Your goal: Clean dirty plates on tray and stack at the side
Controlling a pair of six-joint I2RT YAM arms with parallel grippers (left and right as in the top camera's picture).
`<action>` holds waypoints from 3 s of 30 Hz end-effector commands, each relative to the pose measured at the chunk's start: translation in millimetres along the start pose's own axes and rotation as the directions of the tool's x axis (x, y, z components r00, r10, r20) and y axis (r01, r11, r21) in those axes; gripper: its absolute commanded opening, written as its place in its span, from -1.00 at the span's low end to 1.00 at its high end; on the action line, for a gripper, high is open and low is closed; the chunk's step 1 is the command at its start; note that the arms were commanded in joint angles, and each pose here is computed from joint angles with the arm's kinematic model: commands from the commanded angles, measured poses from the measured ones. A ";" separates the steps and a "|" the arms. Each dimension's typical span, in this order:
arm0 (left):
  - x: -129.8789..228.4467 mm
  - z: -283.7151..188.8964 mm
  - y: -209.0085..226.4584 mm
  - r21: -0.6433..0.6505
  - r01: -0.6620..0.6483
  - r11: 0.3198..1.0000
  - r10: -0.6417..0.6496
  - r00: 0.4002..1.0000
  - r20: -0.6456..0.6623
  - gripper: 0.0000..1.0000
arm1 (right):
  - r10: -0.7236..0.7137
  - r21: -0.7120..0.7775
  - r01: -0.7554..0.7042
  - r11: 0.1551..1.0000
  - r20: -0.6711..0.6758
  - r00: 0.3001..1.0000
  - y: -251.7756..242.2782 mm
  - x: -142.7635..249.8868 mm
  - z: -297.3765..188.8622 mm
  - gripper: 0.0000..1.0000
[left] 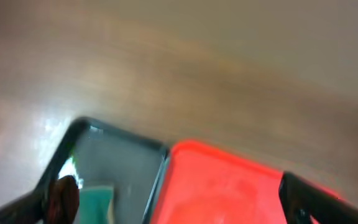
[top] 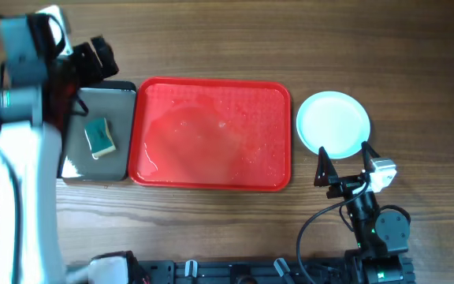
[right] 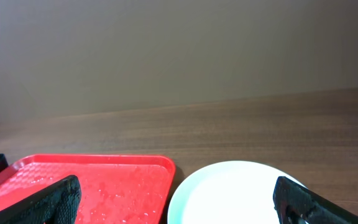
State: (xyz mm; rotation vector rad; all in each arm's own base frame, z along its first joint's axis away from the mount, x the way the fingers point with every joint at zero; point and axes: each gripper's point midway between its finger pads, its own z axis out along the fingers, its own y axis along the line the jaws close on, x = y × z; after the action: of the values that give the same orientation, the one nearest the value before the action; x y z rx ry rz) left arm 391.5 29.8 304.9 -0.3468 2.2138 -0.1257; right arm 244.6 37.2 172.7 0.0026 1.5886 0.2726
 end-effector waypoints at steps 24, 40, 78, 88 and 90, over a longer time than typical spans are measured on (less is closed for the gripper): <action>190.4 -37.2 11.6 0.251 -0.210 0.945 0.019 0.801 0.598 1.00 | 0.010 -0.010 -0.010 1.000 0.013 1.000 1.5 -2.8 -0.7 1.00; 207.8 -27.5 17.1 0.231 -0.207 0.951 0.051 0.840 0.541 1.00 | 0.010 -0.010 -0.010 1.000 0.013 1.000 1.5 -2.8 -0.7 1.00; 207.8 -27.5 17.1 0.231 -0.207 0.951 0.051 0.840 0.541 1.00 | 0.010 -0.010 -0.010 1.000 0.013 1.000 1.5 -2.8 -0.7 0.99; 207.8 -27.5 17.1 0.231 -0.207 0.951 0.051 0.840 0.541 1.00 | 0.010 -0.010 -0.010 1.000 0.013 1.000 1.5 -2.8 -0.7 0.99; 207.8 -27.5 17.1 0.231 -0.207 0.951 0.051 0.840 0.541 1.00 | 0.010 -0.010 -0.010 1.000 0.013 1.000 1.5 -2.8 -0.7 0.99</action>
State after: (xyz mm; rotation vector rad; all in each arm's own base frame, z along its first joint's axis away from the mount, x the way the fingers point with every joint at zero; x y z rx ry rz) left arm 245.4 -12.7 161.2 -0.0844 1.6362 -0.2446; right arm 244.4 37.0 173.5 0.0054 1.5848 0.2746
